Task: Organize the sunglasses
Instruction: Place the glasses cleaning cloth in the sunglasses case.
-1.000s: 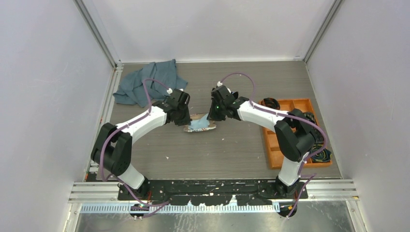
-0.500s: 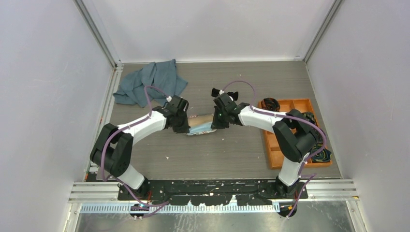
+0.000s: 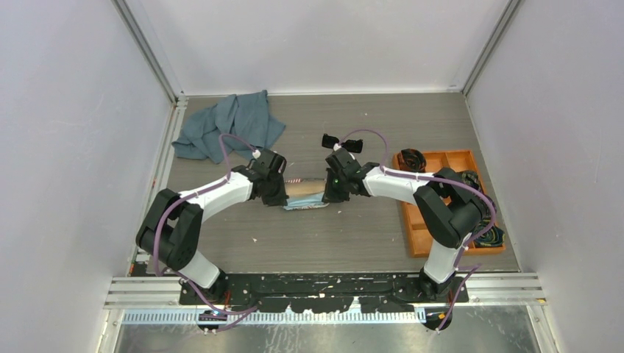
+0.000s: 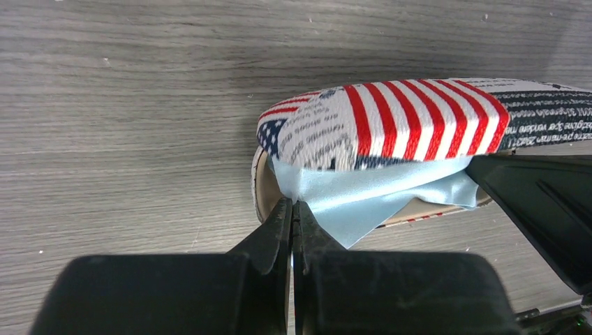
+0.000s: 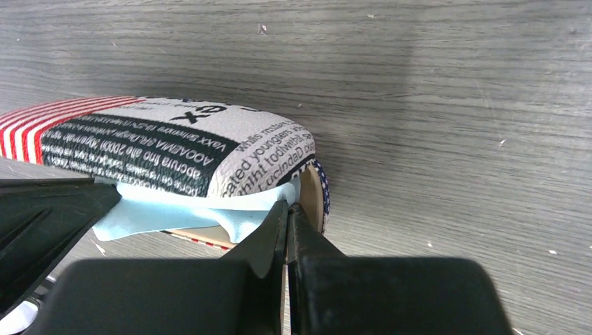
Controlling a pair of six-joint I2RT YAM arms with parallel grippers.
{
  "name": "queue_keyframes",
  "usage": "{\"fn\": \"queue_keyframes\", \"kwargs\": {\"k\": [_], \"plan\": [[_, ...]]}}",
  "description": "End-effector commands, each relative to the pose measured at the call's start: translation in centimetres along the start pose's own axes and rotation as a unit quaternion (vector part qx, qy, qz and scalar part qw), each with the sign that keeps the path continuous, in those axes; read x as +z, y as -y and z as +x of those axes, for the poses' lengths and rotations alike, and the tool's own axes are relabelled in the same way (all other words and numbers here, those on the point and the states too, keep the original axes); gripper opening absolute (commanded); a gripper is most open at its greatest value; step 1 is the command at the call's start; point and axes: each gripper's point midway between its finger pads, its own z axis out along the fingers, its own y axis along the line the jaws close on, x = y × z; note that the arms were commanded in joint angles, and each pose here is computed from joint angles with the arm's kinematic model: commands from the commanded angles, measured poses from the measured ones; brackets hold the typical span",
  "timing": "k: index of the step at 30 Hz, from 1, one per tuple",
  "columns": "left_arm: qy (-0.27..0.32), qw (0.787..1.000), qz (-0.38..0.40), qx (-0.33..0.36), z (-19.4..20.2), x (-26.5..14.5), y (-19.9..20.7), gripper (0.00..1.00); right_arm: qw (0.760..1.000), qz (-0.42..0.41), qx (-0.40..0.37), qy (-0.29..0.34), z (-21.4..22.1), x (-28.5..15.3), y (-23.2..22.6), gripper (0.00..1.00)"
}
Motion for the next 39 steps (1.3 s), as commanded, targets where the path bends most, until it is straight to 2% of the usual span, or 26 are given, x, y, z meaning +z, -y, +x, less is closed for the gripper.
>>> {"fn": "queue_keyframes", "kwargs": {"k": [1, 21, 34, 39], "plan": [[0.041, 0.999, -0.013, 0.016, -2.4, -0.2, 0.0, 0.01, 0.999, -0.018, -0.004, 0.03, -1.6, -0.8, -1.2, 0.0], [0.069, 0.996, -0.032, 0.041, -4.8, 0.3, 0.5, 0.01, 1.0, 0.006, -0.007, 0.024, -1.0, 0.6, 0.1, 0.0], [0.027, 0.996, -0.069, 0.046, -3.1, 1.6, -1.1, 0.01, 1.0, 0.004, -0.009, 0.028, -1.2, 0.1, 0.0, 0.0], [0.025, 0.995, -0.083, 0.047, -2.6, 1.4, -1.7, 0.14, 1.0, 0.006, -0.012, 0.027, -1.0, -0.1, 0.2, 0.0]]}}
